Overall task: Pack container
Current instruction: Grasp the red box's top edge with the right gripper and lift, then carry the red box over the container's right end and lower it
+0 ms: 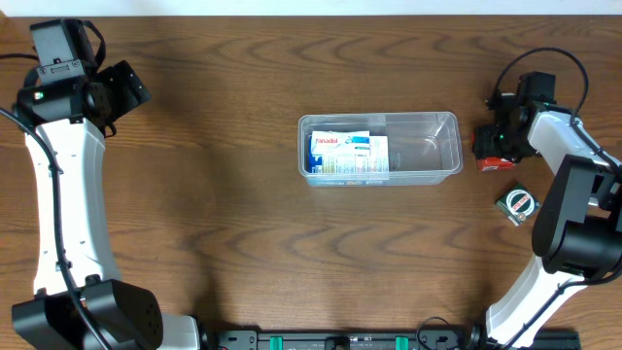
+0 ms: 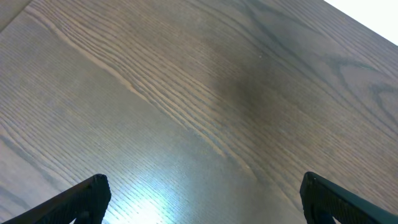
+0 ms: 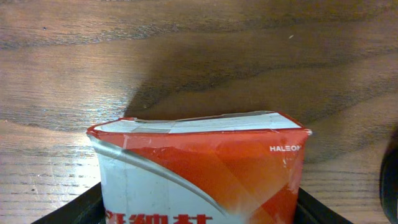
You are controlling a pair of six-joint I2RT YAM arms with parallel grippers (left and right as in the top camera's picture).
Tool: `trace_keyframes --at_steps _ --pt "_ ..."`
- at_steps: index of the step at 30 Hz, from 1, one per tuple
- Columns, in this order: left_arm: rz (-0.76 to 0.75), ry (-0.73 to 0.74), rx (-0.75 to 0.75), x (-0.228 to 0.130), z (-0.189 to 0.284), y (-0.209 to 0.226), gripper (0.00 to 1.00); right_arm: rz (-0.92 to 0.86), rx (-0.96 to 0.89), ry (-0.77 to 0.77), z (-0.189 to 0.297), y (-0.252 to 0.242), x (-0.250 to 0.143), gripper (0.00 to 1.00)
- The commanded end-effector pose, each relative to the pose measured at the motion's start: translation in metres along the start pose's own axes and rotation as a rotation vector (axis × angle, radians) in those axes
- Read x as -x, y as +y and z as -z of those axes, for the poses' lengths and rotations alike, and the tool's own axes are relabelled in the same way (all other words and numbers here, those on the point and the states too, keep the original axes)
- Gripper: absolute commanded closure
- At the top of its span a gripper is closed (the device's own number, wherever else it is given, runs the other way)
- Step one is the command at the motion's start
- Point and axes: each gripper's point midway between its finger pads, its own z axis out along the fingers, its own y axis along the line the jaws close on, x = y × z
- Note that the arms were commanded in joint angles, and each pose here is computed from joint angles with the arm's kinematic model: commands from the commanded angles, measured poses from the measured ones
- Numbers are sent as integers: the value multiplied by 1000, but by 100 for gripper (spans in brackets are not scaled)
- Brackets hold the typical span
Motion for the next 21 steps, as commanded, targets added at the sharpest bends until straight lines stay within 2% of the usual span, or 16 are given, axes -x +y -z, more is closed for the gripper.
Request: trace_keyframes --at_steps 1,12,17,21 --pt "-3 -5 16 2 0 4 2 -13 -38 11 9 -5 -2 34" --pt "-3 -5 16 2 0 4 2 -58 -42 -226 121 11 47 34" --pt "-3 -5 16 2 0 4 2 -75 -17 -335 177 40 51 35" --pt "-3 -5 16 2 0 4 2 -74 26 -371 202 71 47 35"
